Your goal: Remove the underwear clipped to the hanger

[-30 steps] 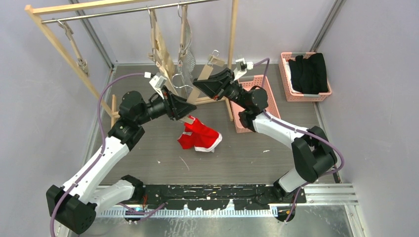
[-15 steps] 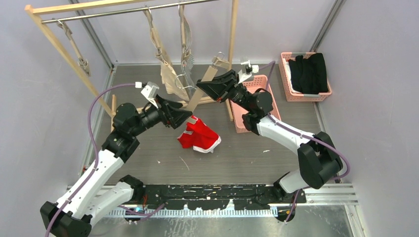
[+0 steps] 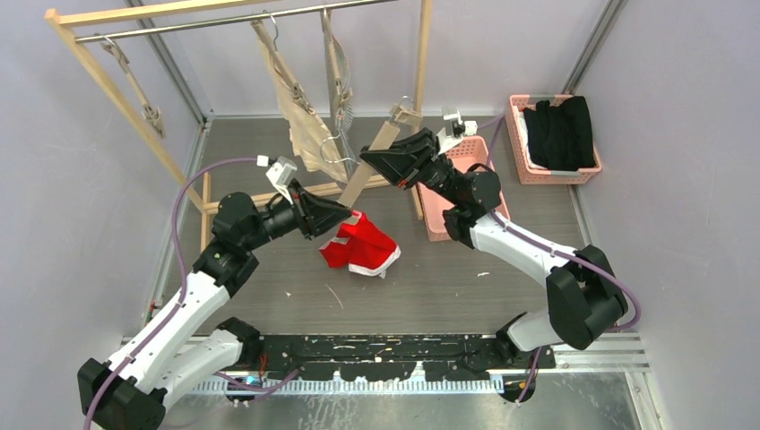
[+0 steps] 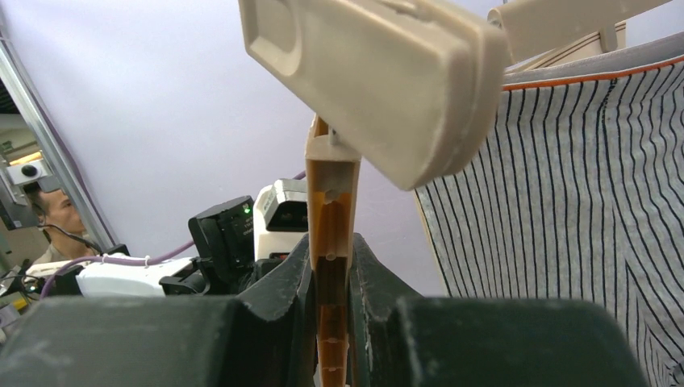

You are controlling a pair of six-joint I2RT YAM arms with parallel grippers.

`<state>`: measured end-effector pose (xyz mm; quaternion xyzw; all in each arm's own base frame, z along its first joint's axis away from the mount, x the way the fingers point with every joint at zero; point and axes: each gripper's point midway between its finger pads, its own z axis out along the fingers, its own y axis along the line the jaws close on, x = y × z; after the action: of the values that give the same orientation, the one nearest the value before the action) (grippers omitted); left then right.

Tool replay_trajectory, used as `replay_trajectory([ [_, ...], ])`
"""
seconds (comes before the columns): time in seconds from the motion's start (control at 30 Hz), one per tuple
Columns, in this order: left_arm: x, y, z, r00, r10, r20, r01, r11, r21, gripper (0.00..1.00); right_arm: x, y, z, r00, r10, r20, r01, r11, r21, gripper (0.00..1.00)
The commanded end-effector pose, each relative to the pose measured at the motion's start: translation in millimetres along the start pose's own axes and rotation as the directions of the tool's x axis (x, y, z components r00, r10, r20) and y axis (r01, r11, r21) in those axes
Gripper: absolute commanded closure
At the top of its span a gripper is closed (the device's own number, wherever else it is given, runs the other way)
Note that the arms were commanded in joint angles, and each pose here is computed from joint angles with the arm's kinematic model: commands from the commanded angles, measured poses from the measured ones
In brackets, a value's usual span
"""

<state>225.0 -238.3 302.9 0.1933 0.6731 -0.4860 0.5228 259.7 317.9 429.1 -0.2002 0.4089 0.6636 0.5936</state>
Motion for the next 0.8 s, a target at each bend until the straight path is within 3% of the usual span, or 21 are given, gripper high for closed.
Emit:
replay_trajectory([
  [0.0,-22.2,-12.6,0.5,0.997,0.041,0.058,-0.044,0.998,0.043,0.99,-34.6,29.5,3.6,0.993,-0.06,0.098,0.067,0.995,-0.071,0.99],
  [0.1,-28.1,-16.7,-0.1,0.995,0.06,0.079,-0.064,0.996,0.056,0.99,-33.1,28.1,3.5,0.994,-0.059,0.091,0.065,0.996,-0.067,0.99],
  [0.13,-30.6,-18.2,-0.6,0.994,0.065,0.084,-0.07,0.996,0.058,0.86,-31.6,27.7,3.5,0.995,-0.057,0.086,0.063,0.996,-0.066,0.99],
  [0.2,-38.4,-23.2,-2.2,0.991,0.085,0.104,-0.092,0.994,0.066,0.51,-30.4,26.5,3.2,0.995,-0.057,0.081,0.063,0.996,-0.062,0.99],
  [0.33,-56.0,-28.1,-5.4,0.98,0.127,0.156,-0.136,0.989,0.051,0.39,-28.5,27.9,3.1,0.996,-0.051,0.071,0.055,0.996,-0.068,0.99],
  [0.43,-63.8,-30.0,-5.5,0.973,0.147,0.179,-0.158,0.986,0.047,0.4,-27.0,28.7,2.6,0.997,-0.045,0.066,0.049,0.996,-0.07,0.99],
  [0.67,-63.2,-31.1,4.2,0.978,0.136,0.159,-0.151,0.985,0.086,0.54,-25.6,34.0,3.2,0.998,-0.035,0.059,0.04,0.996,-0.082,0.99],
  [0.77,-63.9,-32.1,8.4,0.98,0.126,0.157,-0.143,0.984,0.104,0.67,-26.2,36.7,3.5,0.998,-0.036,0.059,0.041,0.995,-0.088,0.99],
])
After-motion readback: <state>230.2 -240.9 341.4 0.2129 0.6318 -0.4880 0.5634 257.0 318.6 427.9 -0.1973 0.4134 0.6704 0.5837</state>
